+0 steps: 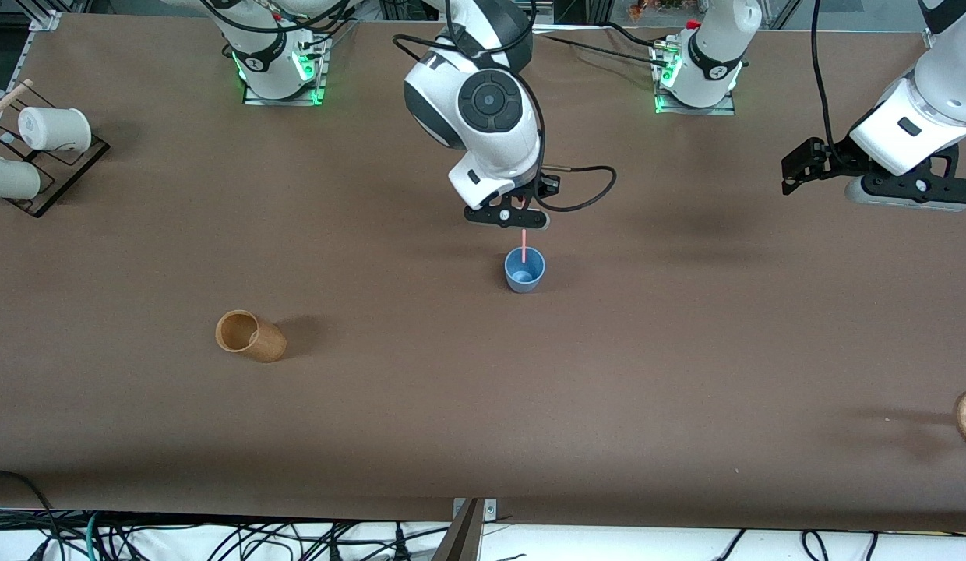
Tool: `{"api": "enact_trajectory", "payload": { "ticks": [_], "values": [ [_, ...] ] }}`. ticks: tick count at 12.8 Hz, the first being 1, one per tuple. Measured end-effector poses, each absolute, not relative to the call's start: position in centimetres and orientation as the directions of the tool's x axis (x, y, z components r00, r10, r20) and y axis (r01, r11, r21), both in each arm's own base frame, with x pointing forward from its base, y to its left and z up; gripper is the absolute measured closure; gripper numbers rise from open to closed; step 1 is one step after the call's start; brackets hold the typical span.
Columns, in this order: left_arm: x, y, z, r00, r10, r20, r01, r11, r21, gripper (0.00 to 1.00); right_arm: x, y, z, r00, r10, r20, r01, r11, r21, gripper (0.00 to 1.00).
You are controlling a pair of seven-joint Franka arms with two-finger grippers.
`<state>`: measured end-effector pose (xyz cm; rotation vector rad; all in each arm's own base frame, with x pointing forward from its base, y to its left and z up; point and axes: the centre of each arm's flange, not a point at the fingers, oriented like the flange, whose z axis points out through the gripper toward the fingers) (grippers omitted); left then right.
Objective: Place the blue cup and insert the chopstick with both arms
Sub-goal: 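Lower the pink chopstick into the blue cup with the right gripper, then open the right gripper and draw it back from the blue cup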
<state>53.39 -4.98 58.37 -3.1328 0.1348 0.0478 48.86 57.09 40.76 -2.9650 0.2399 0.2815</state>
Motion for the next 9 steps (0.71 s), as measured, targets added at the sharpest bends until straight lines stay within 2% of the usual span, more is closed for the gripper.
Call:
{"api": "enact_trajectory", "payload": {
  "ticks": [4, 5, 9],
  "values": [
    [53.4, -5.0, 58.3, 0.996, -0.087, -0.033, -0.087, -0.996, -0.004, 0.00, 49.2, 57.7, 38.2, 0.968, -0.150, -0.201, -0.180, -0.973, -0.141, 0.92],
    [53.4, -5.0, 58.3, 0.996, -0.087, -0.033, -0.087, -0.996, -0.004, 0.00, 49.4, 57.6, 38.0, 0.968, -0.153, -0.199, -0.183, -0.973, -0.143, 0.85],
    [53.4, -5.0, 58.3, 0.996, -0.087, -0.034, -0.087, -0.996, -0.004, 0.00, 51.9, 55.8, 39.9, 0.969, -0.186, -0.162, -0.212, -0.964, -0.162, 0.43]
  ]
}}
